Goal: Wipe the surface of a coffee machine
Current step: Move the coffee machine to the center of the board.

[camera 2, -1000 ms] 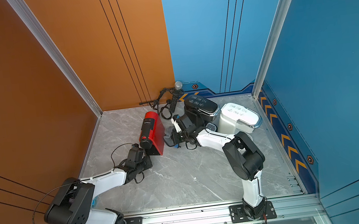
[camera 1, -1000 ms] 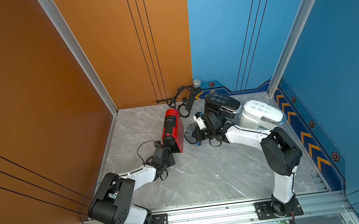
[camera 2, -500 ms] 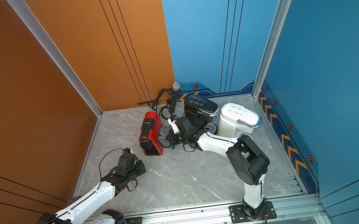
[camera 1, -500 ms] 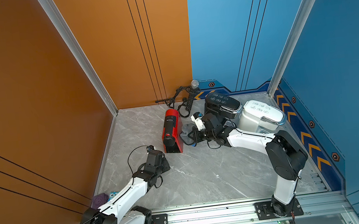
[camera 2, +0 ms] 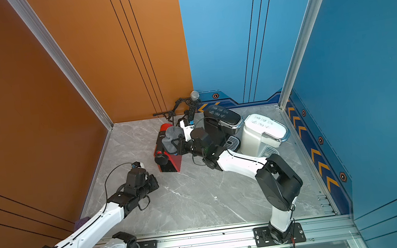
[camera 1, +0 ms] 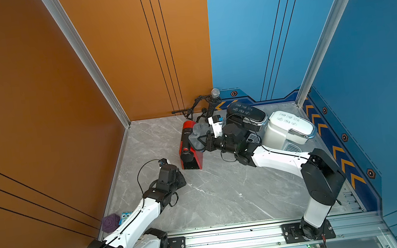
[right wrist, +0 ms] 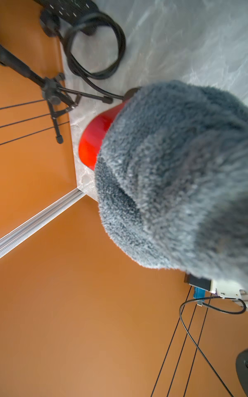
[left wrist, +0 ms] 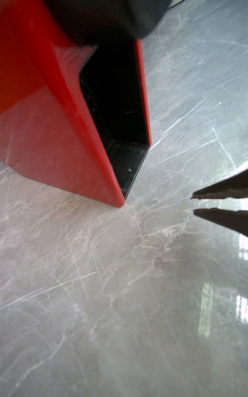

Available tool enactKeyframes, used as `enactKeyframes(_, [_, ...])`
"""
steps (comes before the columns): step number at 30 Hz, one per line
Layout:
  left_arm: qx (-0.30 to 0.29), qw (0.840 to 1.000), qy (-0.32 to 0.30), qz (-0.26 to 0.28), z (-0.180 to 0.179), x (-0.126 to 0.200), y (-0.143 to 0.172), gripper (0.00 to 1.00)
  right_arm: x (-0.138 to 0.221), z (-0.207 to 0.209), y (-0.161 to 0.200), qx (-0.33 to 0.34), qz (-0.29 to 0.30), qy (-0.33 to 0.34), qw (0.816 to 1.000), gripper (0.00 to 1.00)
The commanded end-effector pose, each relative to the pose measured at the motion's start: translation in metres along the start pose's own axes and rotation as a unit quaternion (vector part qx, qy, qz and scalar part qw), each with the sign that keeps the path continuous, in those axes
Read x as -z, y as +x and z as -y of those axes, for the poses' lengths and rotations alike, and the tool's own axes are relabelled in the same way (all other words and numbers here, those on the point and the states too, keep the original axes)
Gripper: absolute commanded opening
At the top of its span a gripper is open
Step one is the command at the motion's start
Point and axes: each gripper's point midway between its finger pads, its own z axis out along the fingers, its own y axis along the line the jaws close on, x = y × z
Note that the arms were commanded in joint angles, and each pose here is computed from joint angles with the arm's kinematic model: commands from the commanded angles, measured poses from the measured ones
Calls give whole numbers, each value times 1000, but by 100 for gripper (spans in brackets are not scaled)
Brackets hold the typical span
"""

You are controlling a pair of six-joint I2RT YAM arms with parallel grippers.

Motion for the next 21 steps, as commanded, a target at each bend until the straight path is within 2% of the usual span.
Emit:
enactKeyframes(1, [-3, 1000, -2, -8, 1, 0, -2, 13, -20, 32, 41, -48, -9, 25, 998, 0])
enactKeyframes(13, [-3, 1000, -4, -13, 0, -2, 0, 13, -47, 110, 141, -126, -49, 91, 987, 0])
enactKeyframes(17, [-4, 1000, -4, -12, 0, -1, 0, 13, -50, 107, 135, -129, -43, 82, 987, 0])
enactKeyframes(21, [-5, 1000, -4, -13, -1, -2, 1, 13, -42, 84, 92, -97, -20, 75, 992, 0])
